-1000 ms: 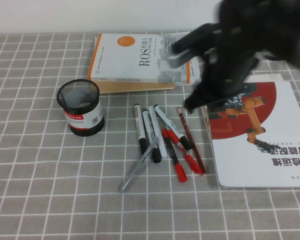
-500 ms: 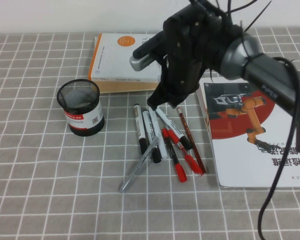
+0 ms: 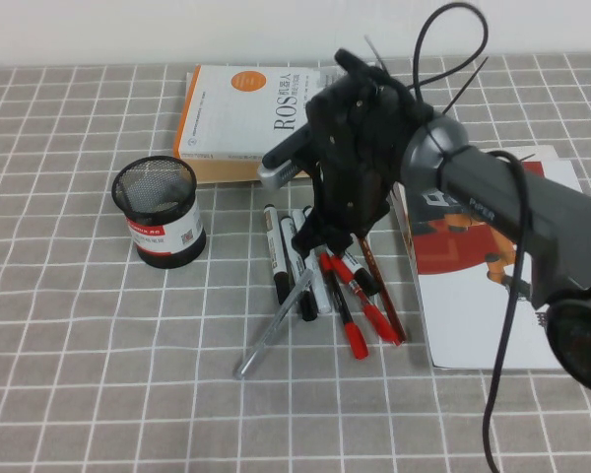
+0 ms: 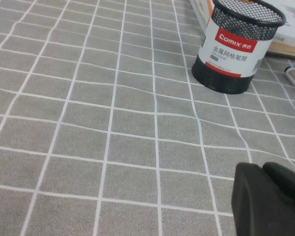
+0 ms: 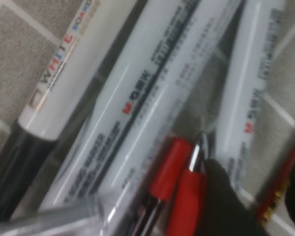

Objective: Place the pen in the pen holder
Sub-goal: Pick up the pen on the table, then place the pen onto the pen holder

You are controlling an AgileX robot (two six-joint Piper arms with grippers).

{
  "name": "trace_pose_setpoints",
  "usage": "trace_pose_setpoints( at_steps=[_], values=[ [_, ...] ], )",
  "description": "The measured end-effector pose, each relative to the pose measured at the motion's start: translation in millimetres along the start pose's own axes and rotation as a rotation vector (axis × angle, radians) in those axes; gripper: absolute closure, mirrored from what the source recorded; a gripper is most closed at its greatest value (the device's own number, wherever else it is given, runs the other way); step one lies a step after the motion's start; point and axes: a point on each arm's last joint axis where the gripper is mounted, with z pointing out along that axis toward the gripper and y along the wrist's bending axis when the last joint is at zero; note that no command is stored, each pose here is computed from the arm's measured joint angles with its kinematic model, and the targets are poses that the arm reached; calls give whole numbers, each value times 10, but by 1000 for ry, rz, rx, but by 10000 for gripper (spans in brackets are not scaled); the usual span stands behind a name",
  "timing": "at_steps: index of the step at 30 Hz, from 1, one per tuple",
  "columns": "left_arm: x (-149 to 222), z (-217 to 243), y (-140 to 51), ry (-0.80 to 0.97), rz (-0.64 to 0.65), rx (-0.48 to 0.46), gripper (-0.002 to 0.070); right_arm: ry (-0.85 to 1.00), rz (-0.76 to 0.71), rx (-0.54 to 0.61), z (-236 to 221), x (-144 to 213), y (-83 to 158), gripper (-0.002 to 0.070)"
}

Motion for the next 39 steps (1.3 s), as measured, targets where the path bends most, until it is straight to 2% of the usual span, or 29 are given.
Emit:
trace_pose_setpoints(
  at_steps=[7,17,19,24,32,39],
  values=[
    [0,0,0,0,0,0,680,-17,-9,14,88,-26,2,442],
    [0,0,0,0,-1,0,680,-16,-13,23,188,-40,2,538],
    [0,0,0,0,-1,0,680,-18,7,21,180,-45,2,580],
    [0,0,0,0,-1,0,680,-40,124,-14,114,-98,18,580],
    [0,0,-1,0,-4,1,680,-149,179,-91,-397,-149,-8,580],
    [0,0,-2,0,-5,2,680,-323,206,-146,-953,-162,-52,580]
  ],
)
